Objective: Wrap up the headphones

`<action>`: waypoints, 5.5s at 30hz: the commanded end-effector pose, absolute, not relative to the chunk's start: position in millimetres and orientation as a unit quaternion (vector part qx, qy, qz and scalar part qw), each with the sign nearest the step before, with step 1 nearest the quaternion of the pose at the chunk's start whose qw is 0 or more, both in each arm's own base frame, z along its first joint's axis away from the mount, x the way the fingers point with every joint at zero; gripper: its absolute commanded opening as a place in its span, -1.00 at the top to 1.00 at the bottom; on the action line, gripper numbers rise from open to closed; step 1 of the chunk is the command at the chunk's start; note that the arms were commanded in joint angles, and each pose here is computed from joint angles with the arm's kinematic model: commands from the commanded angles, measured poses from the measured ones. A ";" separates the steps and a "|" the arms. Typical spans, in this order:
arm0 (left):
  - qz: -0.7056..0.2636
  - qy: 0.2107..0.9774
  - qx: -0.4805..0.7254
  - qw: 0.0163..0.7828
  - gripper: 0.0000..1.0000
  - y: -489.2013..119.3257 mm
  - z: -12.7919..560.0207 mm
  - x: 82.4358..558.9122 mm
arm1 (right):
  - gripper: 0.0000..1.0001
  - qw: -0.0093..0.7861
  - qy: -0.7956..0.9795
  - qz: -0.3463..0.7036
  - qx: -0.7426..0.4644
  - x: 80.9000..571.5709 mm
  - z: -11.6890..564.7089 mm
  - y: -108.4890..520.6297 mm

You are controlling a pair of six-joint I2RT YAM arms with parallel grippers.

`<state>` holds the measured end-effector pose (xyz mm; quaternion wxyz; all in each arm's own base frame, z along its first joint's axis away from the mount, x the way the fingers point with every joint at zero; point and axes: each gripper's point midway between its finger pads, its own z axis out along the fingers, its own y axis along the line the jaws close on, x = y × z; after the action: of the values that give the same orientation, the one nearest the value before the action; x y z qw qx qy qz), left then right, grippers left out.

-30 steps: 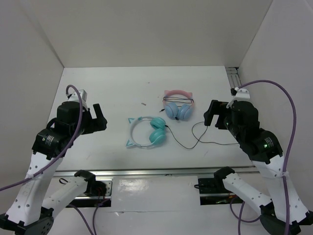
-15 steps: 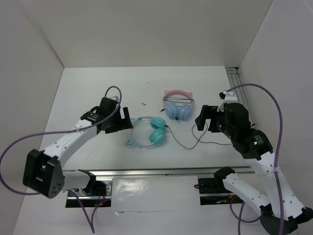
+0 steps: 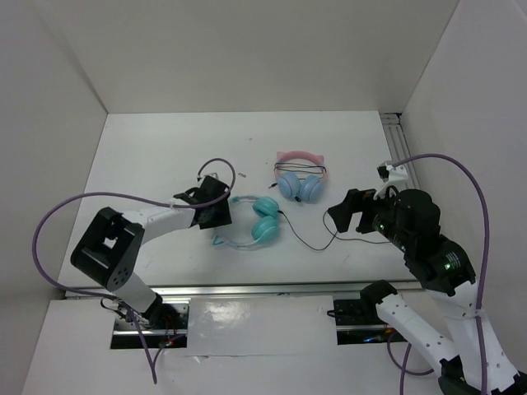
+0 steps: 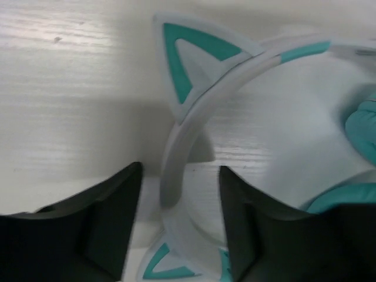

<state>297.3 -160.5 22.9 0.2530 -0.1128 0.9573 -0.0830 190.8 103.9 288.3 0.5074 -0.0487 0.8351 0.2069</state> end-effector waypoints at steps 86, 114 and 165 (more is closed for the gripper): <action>0.054 0.887 0.104 0.446 1.00 -116.8 261.8 254.9 | 0.99 0.647 0.706 0.188 -0.218 217.5 317.3 214.2; -0.248 0.742 0.429 0.451 1.00 -254.1 293.9 138.2 | 0.99 0.558 0.724 0.213 -0.345 199.8 269.7 263.9; -0.197 0.679 -0.252 0.661 1.00 -130.9 408.7 232.0 | 1.00 0.478 0.669 0.492 -0.286 187.4 133.2 378.8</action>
<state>219.4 -164.1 383.9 0.6356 -0.0940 0.7364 -0.2116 189.3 373.2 104.6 0.4349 -0.3126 0.6947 0.4800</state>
